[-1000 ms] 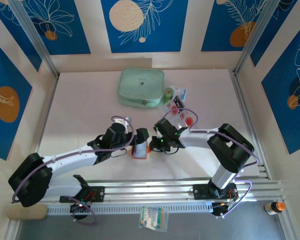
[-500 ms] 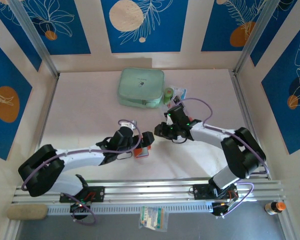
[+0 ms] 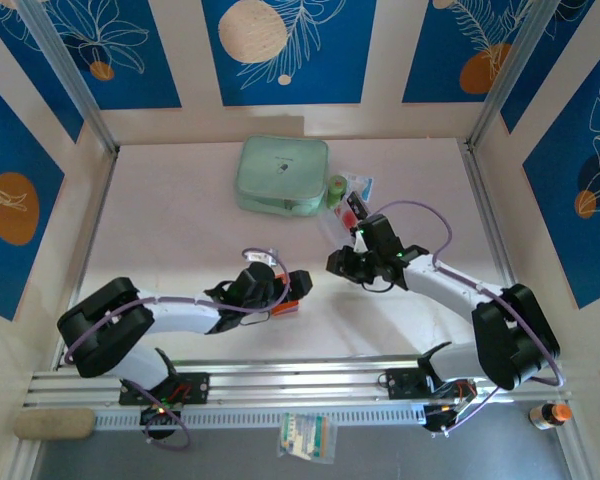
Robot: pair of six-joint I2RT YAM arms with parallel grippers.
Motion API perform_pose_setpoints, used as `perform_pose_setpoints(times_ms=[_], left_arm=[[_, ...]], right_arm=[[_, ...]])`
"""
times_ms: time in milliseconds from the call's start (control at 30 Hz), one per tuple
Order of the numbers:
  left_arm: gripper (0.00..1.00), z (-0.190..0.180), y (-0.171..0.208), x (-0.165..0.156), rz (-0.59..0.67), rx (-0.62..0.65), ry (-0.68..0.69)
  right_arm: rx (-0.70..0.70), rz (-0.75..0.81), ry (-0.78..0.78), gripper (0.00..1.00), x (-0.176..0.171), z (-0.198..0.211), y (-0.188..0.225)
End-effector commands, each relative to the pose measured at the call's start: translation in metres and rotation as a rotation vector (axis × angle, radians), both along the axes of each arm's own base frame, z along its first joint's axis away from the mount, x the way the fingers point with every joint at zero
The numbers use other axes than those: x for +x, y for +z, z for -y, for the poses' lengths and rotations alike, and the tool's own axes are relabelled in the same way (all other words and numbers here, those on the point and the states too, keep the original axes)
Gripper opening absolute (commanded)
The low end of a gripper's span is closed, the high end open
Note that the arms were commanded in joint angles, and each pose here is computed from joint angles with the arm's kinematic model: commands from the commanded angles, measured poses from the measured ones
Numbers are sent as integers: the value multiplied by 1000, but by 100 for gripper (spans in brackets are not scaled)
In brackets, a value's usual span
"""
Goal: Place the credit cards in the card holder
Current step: Close the card holder at the center of the table.
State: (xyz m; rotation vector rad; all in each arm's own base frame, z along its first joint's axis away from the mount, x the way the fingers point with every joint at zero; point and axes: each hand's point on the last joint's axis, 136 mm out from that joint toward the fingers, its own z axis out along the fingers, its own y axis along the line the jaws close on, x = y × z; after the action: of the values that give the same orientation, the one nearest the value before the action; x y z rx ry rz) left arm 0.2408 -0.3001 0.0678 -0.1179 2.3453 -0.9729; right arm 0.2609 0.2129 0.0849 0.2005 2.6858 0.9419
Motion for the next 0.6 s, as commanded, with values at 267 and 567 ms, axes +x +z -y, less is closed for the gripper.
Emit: perform_pose_setpoints(times_ms=[267,567], left_arm=[[100,-17,63,27,70,23,14],[100,-99,78,45,52,50,200]], right_arm=[[46,14,124,22,-26,-33,20],[24,97,320,15,-46,-110,51]])
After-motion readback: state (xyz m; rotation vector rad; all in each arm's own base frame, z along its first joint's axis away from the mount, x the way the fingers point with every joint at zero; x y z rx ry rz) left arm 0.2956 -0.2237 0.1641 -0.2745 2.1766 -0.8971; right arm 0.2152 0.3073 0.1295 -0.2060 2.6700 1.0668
